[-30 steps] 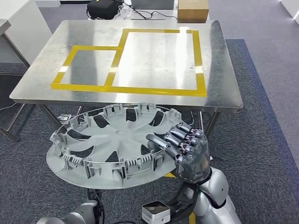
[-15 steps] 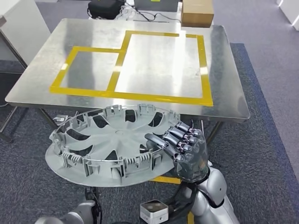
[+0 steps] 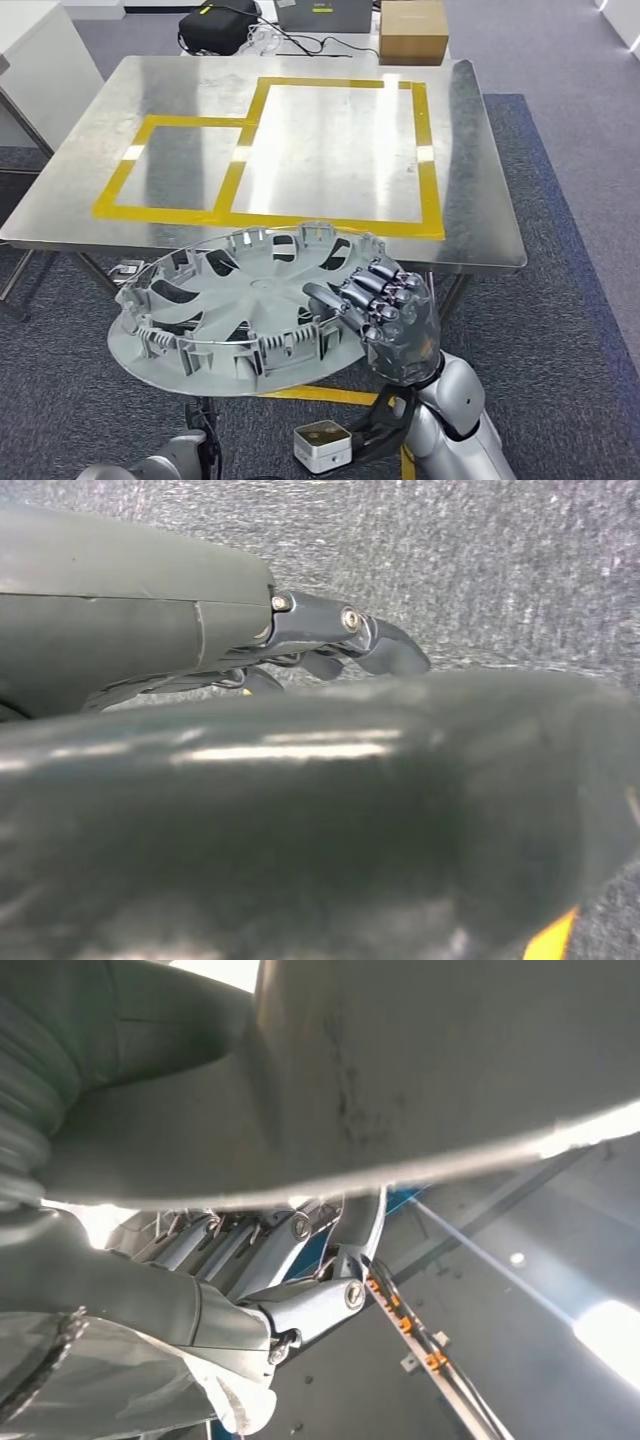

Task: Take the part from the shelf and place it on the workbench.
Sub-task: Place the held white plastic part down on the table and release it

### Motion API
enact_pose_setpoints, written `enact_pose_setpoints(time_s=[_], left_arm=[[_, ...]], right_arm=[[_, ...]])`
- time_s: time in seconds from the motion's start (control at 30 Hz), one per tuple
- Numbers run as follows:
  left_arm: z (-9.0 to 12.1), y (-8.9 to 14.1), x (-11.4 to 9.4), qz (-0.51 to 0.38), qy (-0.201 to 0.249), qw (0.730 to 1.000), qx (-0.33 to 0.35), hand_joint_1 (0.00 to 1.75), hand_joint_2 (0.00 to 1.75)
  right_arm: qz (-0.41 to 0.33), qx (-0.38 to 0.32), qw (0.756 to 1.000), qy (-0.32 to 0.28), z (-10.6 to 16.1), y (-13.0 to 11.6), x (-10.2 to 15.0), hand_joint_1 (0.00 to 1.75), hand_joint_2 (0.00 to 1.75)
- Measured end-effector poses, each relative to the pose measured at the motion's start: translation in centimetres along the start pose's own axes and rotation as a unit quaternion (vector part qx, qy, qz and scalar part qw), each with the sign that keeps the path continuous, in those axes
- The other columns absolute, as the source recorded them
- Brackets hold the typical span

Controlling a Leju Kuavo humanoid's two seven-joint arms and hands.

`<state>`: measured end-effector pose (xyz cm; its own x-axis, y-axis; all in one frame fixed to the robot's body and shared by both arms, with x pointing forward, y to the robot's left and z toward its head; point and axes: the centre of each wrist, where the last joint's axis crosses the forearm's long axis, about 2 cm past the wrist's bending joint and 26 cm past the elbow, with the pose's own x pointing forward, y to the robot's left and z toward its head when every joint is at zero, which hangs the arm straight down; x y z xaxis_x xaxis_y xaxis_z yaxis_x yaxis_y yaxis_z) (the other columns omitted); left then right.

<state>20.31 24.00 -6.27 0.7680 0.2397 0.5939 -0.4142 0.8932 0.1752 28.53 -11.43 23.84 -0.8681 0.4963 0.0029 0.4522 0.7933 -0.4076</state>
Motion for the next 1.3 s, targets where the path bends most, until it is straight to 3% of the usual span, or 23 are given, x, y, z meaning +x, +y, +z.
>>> enact_pose_setpoints(time_s=[0.53, 1.13, 1.3], left_arm=[[0.0, 0.0, 0.1, -0.005, 0.000, 1.000, -0.003, 0.00, 0.00], [0.1, -0.2, 0.0, -0.009, 0.004, 1.000, -0.008, 0.00, 0.00], [0.1, -0.2, 0.1, -0.007, 0.004, 1.000, -0.015, 0.00, 0.00]], right_arm=[[0.056, 0.031, 0.998, -0.021, -1.3, 0.4, -1.2, 1.75, 1.75], [0.129, 0.126, 0.983, 0.017, 1.7, 1.7, -4.4, 1.75, 1.75], [0.163, 0.170, 0.971, 0.048, 3.3, 2.0, -6.6, 1.75, 1.75]])
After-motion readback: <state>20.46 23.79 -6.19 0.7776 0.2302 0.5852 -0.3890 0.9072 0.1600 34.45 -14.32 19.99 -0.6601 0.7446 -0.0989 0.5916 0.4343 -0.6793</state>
